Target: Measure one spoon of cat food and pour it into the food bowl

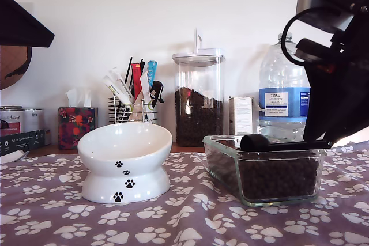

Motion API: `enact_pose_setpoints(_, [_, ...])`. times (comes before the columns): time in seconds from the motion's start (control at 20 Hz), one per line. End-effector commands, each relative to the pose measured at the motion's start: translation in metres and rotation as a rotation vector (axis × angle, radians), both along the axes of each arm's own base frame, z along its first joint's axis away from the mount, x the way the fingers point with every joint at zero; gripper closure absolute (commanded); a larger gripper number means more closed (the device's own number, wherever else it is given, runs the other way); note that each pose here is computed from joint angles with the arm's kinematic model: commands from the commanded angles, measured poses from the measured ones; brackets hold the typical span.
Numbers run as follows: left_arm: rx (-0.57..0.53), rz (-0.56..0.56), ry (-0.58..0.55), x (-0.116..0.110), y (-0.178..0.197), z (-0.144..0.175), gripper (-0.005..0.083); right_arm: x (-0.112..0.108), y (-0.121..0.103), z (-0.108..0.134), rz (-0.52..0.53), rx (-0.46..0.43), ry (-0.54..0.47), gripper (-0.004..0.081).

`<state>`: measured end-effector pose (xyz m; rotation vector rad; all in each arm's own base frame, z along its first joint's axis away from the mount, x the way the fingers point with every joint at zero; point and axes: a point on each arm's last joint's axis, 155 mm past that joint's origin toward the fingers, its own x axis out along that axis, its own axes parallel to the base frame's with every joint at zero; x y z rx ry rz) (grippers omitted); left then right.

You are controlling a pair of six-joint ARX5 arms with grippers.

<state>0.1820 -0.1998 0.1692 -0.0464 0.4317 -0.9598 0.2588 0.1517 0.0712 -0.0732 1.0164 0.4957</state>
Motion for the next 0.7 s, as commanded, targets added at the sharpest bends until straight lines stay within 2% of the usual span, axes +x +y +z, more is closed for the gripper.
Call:
enact_pose_setpoints(0.0, [0.007,-0.005,0.010,-0.0010,-0.0006,-0.0069,0.0793,-0.0012,0.0002,-0.0090,-0.003,-0.011,0.031,0.0531])
enact_pose_setpoints(0.25, [0.007,-0.004,0.010,-0.0009,-0.0006,-0.0069,0.0793,0.0027,0.0021,-0.0116,-0.004,-0.009,0.029,0.0600])
enact_pose_setpoints(0.45, [0.007,-0.005,0.010,-0.0010,-0.0006,-0.0069,0.0793,0.0045,0.0029,-0.0089,-0.003,-0.007,0.023,0.0619])
enact_pose_setpoints(0.6, [0.007,-0.005,0.010,-0.0010,-0.0006,-0.0069,0.0793,0.0044,0.0029,-0.0089,-0.003,-0.007,0.023,0.0777])
enact_pose_setpoints(0.65, [0.007,-0.005,0.010,-0.0010,-0.0006,-0.0069,0.0793,0.0045,0.0029,-0.0088,-0.003,-0.007,0.023,0.0783])
